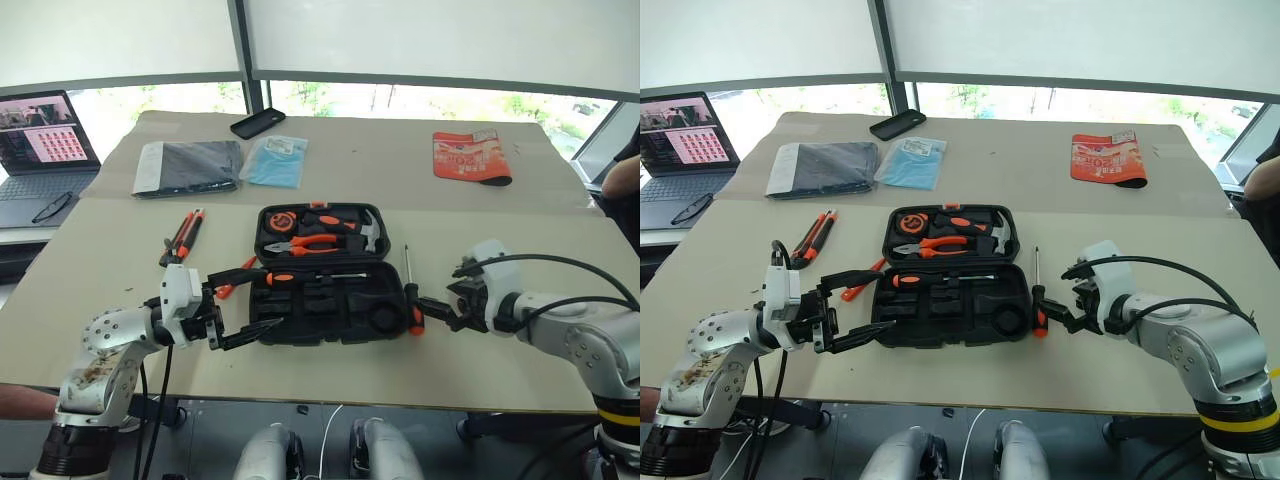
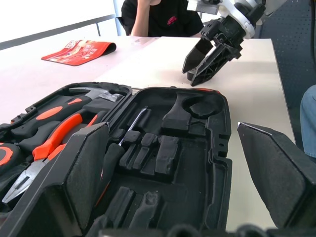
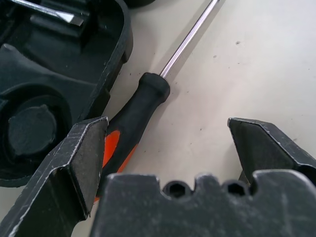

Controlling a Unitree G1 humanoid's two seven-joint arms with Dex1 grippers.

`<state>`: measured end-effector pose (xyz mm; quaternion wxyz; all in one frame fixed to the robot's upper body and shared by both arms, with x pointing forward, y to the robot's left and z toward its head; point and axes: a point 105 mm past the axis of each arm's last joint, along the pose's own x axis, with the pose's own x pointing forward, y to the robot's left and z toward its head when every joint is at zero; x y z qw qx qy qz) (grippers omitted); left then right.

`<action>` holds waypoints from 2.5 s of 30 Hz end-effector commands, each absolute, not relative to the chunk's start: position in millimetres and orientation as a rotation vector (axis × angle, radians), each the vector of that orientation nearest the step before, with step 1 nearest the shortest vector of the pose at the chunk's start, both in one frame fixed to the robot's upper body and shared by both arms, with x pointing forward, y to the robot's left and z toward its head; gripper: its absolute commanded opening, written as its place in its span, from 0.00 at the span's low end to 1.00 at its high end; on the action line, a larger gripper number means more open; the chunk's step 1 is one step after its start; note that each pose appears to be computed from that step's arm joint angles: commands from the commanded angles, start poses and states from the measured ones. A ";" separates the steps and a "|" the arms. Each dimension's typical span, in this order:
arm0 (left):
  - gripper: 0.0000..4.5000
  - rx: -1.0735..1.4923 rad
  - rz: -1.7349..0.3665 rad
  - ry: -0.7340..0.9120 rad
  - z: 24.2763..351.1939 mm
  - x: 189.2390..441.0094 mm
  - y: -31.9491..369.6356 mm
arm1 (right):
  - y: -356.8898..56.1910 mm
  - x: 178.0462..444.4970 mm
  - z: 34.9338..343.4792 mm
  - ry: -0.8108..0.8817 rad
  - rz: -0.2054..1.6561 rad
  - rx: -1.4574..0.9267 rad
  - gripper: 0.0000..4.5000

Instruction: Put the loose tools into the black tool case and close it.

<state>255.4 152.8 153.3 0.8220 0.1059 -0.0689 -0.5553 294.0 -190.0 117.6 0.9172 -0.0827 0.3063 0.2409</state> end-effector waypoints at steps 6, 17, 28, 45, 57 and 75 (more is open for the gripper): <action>0.99 0.246 -1.207 -0.179 161.4 251.3 146.6 | -182.6 298.8 119.2 0.721 0.493 -0.184 1.00; 1.00 0.260 -1.430 -0.214 165.8 240.0 119.6 | -203.3 300.2 102.1 0.937 0.400 -0.204 0.95; 1.00 0.256 -1.405 -0.227 169.2 239.7 119.6 | -212.1 307.3 121.9 0.812 0.330 -0.060 0.22; 1.00 0.268 -1.050 -0.128 156.4 241.8 181.9 | -100.2 317.7 200.2 0.143 1.163 -0.663 0.22; 1.00 0.268 -1.027 -0.112 154.6 232.0 175.0 | -88.0 340.4 151.9 0.404 1.282 -1.061 0.22; 1.00 0.276 -1.003 -0.121 153.9 237.3 175.2 | -77.4 338.1 155.9 0.357 1.323 -1.066 0.58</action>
